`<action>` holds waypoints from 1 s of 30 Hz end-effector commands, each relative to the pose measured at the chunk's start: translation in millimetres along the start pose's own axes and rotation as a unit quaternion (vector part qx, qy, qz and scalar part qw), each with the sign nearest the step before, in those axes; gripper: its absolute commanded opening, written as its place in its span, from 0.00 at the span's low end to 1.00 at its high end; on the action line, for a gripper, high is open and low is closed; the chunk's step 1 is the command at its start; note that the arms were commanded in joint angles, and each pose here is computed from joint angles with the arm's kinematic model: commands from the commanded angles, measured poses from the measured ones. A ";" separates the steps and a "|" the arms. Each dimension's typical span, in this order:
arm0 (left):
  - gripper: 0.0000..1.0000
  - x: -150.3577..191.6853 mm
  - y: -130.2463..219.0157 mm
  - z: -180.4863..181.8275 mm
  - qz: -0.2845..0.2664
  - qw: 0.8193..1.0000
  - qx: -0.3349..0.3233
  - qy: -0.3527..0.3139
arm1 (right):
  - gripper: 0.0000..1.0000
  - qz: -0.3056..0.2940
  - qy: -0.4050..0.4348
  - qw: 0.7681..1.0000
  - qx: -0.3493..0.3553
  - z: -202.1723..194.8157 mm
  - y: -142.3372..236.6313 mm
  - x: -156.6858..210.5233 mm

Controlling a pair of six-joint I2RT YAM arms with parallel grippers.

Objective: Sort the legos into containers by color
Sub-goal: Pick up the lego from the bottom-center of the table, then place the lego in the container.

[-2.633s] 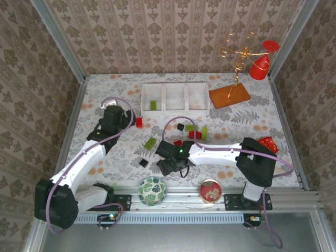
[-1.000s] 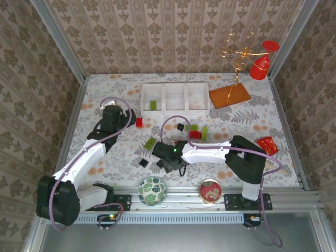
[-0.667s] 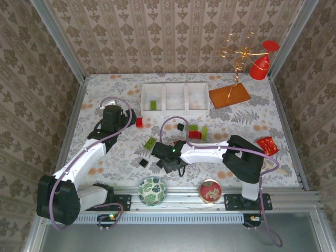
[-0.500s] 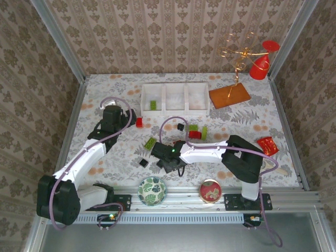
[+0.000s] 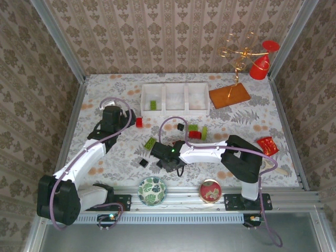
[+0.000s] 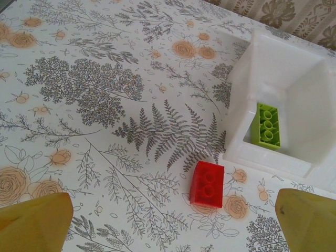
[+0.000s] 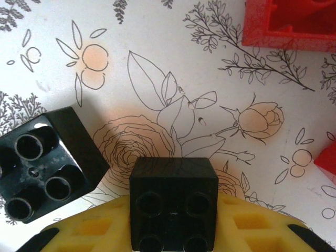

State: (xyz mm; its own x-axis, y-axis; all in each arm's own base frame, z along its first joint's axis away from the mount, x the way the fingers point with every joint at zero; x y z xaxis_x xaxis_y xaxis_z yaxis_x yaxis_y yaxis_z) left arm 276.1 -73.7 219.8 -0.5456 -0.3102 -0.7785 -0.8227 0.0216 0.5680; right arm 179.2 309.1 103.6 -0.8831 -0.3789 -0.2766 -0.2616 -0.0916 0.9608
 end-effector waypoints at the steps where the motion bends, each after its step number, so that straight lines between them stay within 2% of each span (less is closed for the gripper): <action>1: 1.00 0.9 -1.0 1.5 0.000 1.000 0.000 0.013 | 0.33 -0.006 -0.006 1.000 0.010 -6.9 6.2 -2.7; 7: 1.00 -0.8 0.5 1.4 -0.002 1.000 -0.001 0.010 | 0.28 -0.031 -0.014 0.999 0.006 -14.1 21.4 -10.5; 14: 1.00 -0.8 1.7 1.8 -0.001 1.000 -0.002 0.006 | 0.27 -0.079 -0.034 0.996 -0.008 -32.0 51.2 -31.9; 21: 1.00 -1.6 6.7 3.4 -0.003 1.000 -0.002 -0.003 | 0.27 -0.144 -0.066 0.987 0.002 -73.4 74.6 -88.2; 30: 1.00 7.0 18.8 7.4 0.015 1.000 0.007 -0.024 | 0.27 -0.182 -0.086 0.979 0.027 -112.4 61.0 -174.0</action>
State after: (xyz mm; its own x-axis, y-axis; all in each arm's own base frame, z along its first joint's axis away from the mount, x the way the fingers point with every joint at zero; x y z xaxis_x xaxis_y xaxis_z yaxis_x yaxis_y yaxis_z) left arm 265.8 -71.1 229.6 -0.5390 -0.3021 -0.7863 -0.8306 0.0356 0.5557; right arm 339.0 265.1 219.1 -0.7906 -0.1238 -0.5997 -0.5775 -0.1750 0.7974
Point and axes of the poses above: each hand's point on the last joint's axis, 136 mm out from that joint toward the fingers, its own y axis back along the fingers, its own z axis along the line the jaws close on, x = y × z, the point moved 9 cm from there along y, back along the fingers, and after that the axes turned 1 degree about y, right-handed, at the moved point
